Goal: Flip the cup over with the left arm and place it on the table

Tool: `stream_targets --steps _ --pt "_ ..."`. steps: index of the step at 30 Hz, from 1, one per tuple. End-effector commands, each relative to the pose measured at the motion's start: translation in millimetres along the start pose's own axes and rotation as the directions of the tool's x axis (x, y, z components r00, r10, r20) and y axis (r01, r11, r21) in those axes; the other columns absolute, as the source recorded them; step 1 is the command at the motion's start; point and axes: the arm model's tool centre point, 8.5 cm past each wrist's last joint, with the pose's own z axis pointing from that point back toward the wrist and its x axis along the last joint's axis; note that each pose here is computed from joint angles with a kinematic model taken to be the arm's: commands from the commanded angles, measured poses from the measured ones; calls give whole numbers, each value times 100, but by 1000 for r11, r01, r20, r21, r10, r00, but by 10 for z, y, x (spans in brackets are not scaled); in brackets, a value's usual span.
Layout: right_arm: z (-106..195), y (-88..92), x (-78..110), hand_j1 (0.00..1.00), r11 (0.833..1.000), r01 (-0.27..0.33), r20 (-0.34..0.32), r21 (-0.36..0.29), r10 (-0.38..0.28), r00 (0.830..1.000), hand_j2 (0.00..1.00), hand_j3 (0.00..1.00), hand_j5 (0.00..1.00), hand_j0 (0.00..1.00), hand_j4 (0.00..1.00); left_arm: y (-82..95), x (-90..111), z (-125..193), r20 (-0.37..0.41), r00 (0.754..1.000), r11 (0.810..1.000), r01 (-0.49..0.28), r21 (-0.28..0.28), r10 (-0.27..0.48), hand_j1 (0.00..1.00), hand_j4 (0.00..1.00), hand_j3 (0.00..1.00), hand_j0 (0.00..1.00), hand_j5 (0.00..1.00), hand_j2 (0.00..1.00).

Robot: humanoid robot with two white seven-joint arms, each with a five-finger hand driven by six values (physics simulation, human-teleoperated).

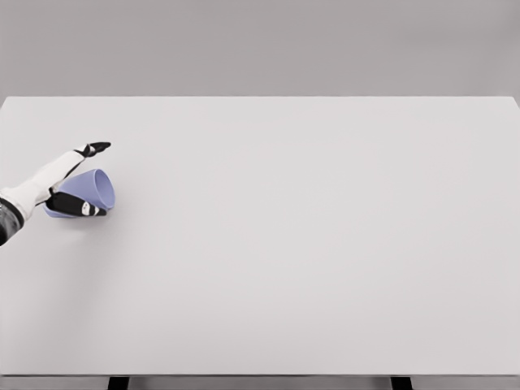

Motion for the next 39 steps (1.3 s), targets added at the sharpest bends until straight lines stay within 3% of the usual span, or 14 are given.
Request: stream_targets --steps 1,29,31,34,39 --pt "0 0 -1 100 1000 0 0 0 0 1000 100 100 100 100 100 -61 -48 -19 -33 999 1000 -8 -12 7 100 100 100 100 100 100" --pt "0 0 -1 100 1000 0 0 0 0 1000 100 100 100 100 100 -109 -137 -59 -93 996 1000 3 -17 -4 100 100 100 100 100 100" --pt "0 0 -1 100 1000 0 0 0 0 1000 100 100 100 100 100 -113 -135 -61 -92 996 1000 2 -18 -3 94 94 94 94 94 94" --pt "0 0 -1 100 1000 0 0 0 0 1000 100 100 100 100 100 -124 -133 -59 -91 996 1000 2 -20 -3 77 77 77 77 77 77" --pt "0 0 -1 100 1000 0 0 0 0 1000 100 100 100 100 100 -148 -145 -53 -117 993 1000 -2 -26 -1 70 70 70 70 70 70"
